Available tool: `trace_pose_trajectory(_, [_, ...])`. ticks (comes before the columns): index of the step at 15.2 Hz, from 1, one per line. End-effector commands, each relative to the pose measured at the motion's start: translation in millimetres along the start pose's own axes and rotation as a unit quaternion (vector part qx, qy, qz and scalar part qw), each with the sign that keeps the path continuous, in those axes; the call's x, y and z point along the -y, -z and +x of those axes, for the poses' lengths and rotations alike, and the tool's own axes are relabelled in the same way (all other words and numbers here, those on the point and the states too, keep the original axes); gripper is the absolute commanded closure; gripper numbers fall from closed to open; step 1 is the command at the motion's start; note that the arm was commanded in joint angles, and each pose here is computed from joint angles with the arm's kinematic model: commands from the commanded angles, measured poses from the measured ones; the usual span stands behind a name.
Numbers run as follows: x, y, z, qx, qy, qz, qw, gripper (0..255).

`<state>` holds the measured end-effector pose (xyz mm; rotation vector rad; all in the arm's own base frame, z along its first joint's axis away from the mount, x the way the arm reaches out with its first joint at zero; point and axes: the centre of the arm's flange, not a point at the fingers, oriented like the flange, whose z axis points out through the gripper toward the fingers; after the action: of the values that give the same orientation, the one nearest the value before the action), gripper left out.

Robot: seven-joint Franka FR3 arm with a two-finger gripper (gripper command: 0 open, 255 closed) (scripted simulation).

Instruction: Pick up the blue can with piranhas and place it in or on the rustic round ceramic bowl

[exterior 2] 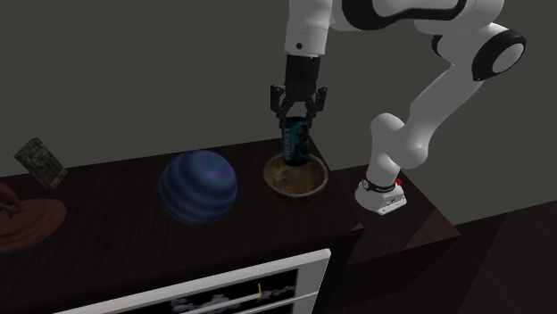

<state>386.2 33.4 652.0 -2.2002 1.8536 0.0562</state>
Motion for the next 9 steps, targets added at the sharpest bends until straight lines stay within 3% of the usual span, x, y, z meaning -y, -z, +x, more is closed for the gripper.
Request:
trace_pose_trajectory(1, [-1.9,-11.3,2.2,0.000,0.000,0.000,1.0000,255])
trace_pose_trajectory(9, [-8.7,-48.5,9.8,0.000,0.000,0.000,1.0000,255])
